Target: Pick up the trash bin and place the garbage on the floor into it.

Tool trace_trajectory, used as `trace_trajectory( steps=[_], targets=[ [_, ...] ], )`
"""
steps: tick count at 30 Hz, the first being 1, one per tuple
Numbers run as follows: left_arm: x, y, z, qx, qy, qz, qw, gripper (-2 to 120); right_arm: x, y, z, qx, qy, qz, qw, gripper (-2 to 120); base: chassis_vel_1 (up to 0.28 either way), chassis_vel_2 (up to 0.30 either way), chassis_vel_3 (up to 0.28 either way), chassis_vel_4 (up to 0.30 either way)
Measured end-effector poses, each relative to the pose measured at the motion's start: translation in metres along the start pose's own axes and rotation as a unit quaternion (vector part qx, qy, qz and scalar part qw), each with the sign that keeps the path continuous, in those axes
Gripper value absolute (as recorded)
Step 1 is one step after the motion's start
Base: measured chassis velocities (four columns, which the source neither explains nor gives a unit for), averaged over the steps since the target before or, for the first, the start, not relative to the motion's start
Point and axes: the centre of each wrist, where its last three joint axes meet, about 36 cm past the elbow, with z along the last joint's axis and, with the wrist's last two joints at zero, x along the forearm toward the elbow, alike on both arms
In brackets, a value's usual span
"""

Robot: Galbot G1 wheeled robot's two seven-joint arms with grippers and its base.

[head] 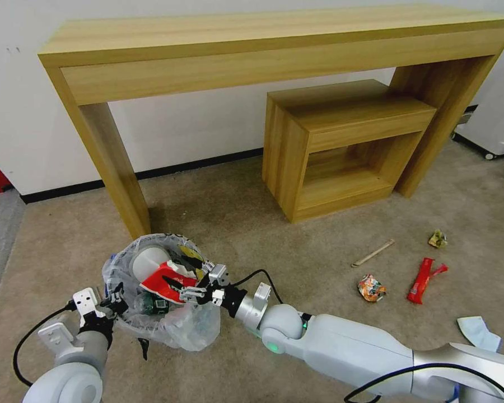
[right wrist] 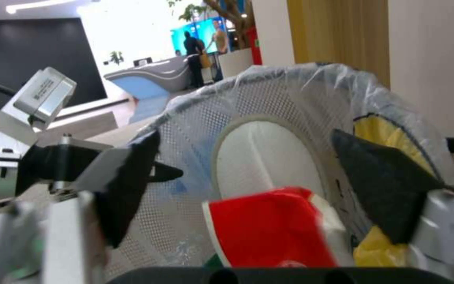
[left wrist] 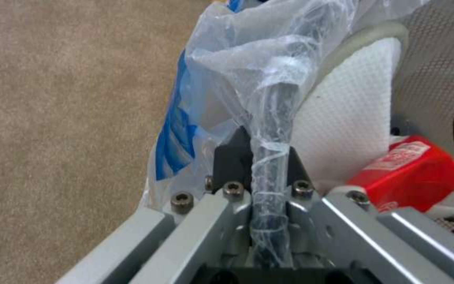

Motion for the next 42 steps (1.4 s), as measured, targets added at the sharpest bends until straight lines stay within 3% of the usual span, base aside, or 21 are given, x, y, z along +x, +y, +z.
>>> trace_trajectory(
  steps=[4,14,20,24,28,31,36,37,42],
  targets=[
    [-0.004,0.003,0.003,-0.001,0.005,-0.005,1.0,1,0.0,-0.002,-0.018,-0.011,-0.021,0.026,0.999,100,0.0,0.0,0.0,0.0],
    [-0.006,0.005,0.005,-0.005,0.008,-0.008,0.9999,1,0.004,-0.016,-0.059,-0.017,-0.067,0.081,0.994,100,0.0,0.0,0.0,0.0],
    [-0.005,0.008,0.005,-0.012,0.011,-0.01,0.9998,1,0.025,-0.044,-0.092,-0.005,-0.092,0.159,0.983,100,0.0,0.0,0.0,0.0],
    [-0.005,0.009,0.004,-0.017,0.01,-0.007,0.9998,1,0.061,-0.069,-0.115,0.028,-0.086,0.252,0.963,100,0.0,0.0,0.0,0.0],
    [-0.005,0.009,0.004,-0.018,0.011,-0.006,0.9998,1,0.078,-0.077,-0.123,0.041,-0.082,0.294,0.951,100,0.0,0.0,0.0,0.0],
    [-0.004,0.008,0.004,-0.022,0.012,-0.003,0.9997,1,0.106,-0.083,-0.128,0.05,-0.079,0.348,0.933,100,0.0,0.0,0.0,0.0],
    [-0.004,0.008,0.004,-0.025,0.012,-0.001,0.9996,1,0.119,-0.085,-0.129,0.057,-0.075,0.374,0.923,100,0.0,0.0,0.0,0.0],
    [-0.004,0.008,0.004,-0.027,0.012,0.0,0.9996,1,0.134,-0.087,-0.128,0.067,-0.066,0.401,0.911,100,0.0,0.0,0.0,0.0],
    [-0.003,0.009,0.004,-0.032,0.013,0.002,0.9994,1,0.157,-0.089,-0.125,0.086,-0.054,0.44,0.892,100,0.0,0.0,0.0,0.0]
  ],
)
